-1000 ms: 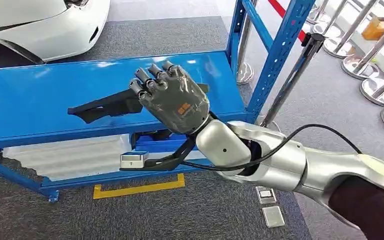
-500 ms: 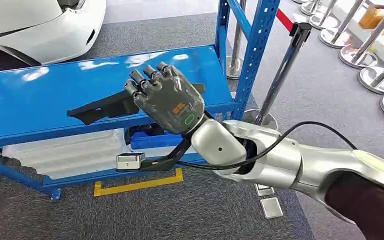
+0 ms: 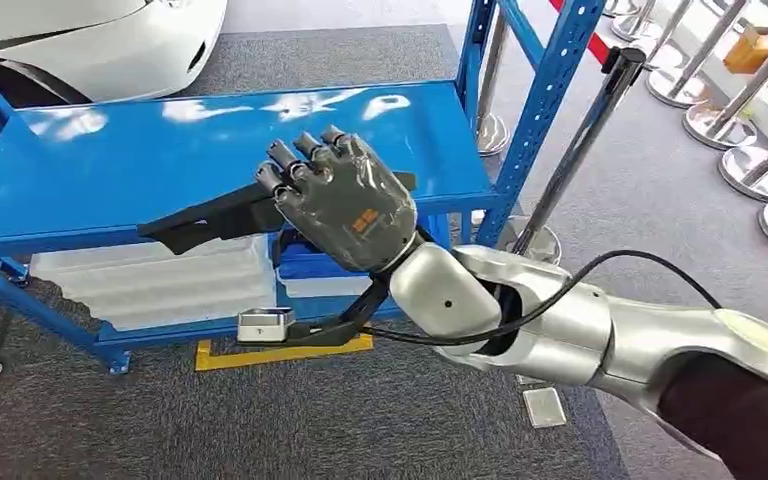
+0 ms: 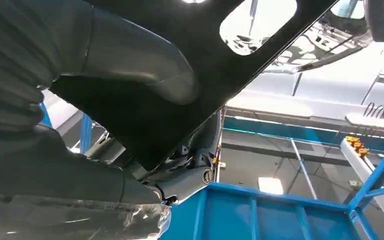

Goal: Take the parts from the cabinet and place them on the table.

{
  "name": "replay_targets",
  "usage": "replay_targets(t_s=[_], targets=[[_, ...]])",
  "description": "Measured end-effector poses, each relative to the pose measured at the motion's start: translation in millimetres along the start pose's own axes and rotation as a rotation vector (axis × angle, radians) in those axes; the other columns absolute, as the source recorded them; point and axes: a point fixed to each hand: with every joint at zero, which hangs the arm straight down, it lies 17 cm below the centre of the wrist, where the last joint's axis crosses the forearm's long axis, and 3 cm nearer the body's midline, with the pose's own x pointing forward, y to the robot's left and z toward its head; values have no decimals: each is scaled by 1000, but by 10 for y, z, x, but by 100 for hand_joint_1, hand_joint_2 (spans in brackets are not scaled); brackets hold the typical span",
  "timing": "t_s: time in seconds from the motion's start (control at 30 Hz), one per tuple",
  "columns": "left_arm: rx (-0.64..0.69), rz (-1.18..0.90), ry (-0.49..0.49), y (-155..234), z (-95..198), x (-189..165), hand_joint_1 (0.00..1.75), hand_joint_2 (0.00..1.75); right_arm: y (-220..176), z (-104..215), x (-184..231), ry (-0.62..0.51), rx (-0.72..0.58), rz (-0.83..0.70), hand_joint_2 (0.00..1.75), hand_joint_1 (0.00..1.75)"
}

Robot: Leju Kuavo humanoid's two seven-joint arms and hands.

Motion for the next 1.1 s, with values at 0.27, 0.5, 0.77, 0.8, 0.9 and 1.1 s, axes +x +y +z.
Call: replay_targets(t_s=[0.27, 0.5, 0.77, 0.8, 0.9, 1.1], targets=[[-1, 8, -3, -12, -2, 21, 0, 175, -3, -10, -2, 4, 5, -24, 175, 175], [4, 8, -6, 22, -3, 40, 0, 175, 4, -7, 4, 5, 8, -31, 175, 175], [2, 10, 4, 3, 2, -17, 0, 175, -7, -16, 2, 6, 6, -33, 175, 175], [0, 10, 0, -9, 0, 7, 0, 175, -5, -14, 1, 7, 7, -33, 175, 175], [1, 10, 1, -3, 0, 2, 0, 175, -2, -15, -4, 7, 8, -33, 175, 175], [2, 11, 2, 2, 0, 0, 0, 175, 21, -6, 7, 5, 19, -35, 175, 175]])
